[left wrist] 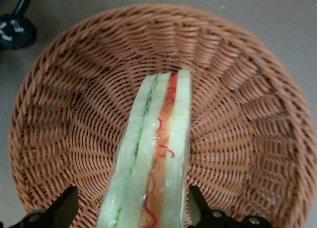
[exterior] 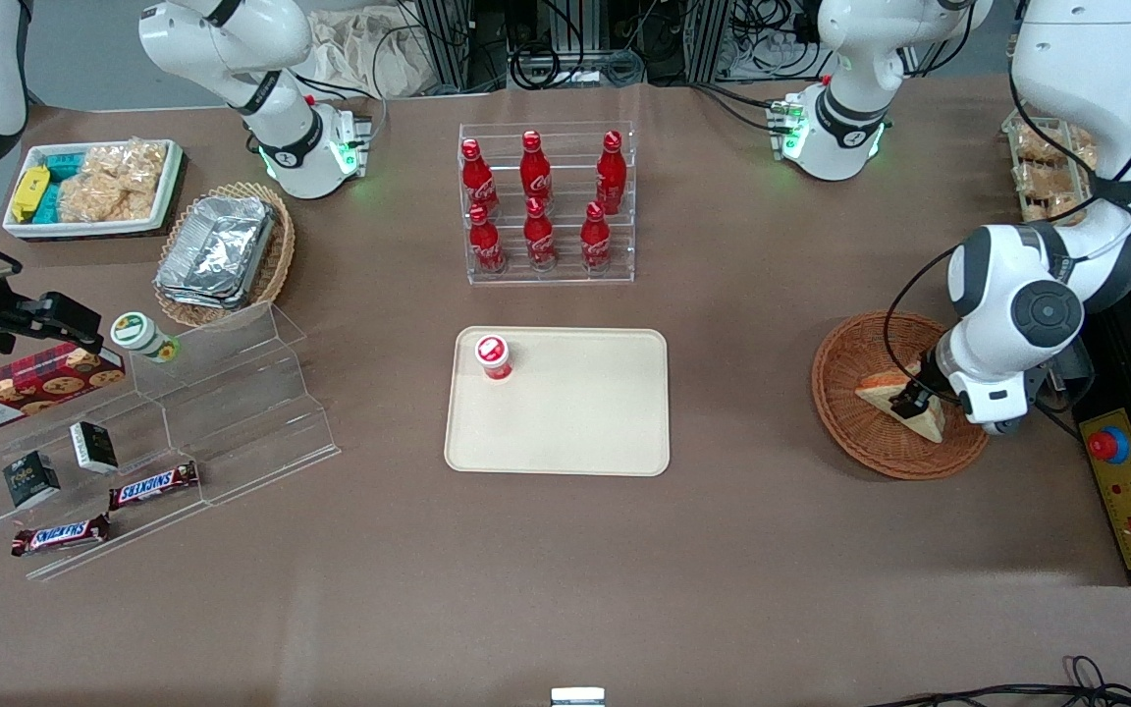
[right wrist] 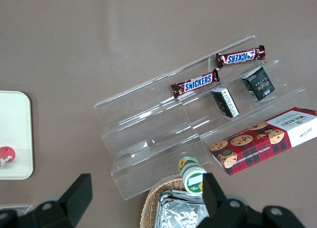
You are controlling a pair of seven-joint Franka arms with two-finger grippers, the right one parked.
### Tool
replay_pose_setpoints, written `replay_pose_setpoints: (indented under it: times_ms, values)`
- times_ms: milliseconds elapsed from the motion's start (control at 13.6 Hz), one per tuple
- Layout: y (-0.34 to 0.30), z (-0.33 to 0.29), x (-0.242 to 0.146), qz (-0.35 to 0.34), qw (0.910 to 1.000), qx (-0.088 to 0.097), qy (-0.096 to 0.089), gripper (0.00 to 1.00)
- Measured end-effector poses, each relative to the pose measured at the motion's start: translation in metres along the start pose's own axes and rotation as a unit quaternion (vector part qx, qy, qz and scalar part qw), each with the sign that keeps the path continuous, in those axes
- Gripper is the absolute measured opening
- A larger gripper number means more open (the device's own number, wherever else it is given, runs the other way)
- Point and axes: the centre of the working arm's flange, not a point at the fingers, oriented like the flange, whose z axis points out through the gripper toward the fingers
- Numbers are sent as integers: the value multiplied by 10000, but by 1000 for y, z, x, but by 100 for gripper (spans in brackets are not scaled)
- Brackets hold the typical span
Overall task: Place sandwich from basket to tray
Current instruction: 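Close the left gripper on the sandwich and lift it, then carry the sandwich with the left gripper over to the cream tray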
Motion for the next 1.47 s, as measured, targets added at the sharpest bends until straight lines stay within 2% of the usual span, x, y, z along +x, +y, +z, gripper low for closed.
replay_pose_setpoints:
  times_ms: [147,221,441,515,588,662,735,882,1029,1103,1250,1324,1471]
  values:
    - [3,9,0,-82,10000,23,-22,94]
    - [4,8,2,-71,10000,11,0,86]
    - [11,-9,10,112,9999,-73,109,52]
    - [12,-19,14,266,9996,48,74,44]
    - [13,-33,19,472,9986,254,-7,40]
    - [15,-51,23,660,9970,402,-91,37]
    - [20,-72,26,826,9954,450,-180,33]
    - [35,-122,20,1212,9912,400,-349,21]
    - [55,-177,-2,1750,9830,366,-415,19]
    - [67,-205,-17,2179,9746,278,-433,19]
    - [94,-251,-53,2901,9563,-74,-372,19]
    - [110,-265,-76,3112,9495,-222,-331,19]
    - [145,-269,-128,3351,9407,-373,-364,19]
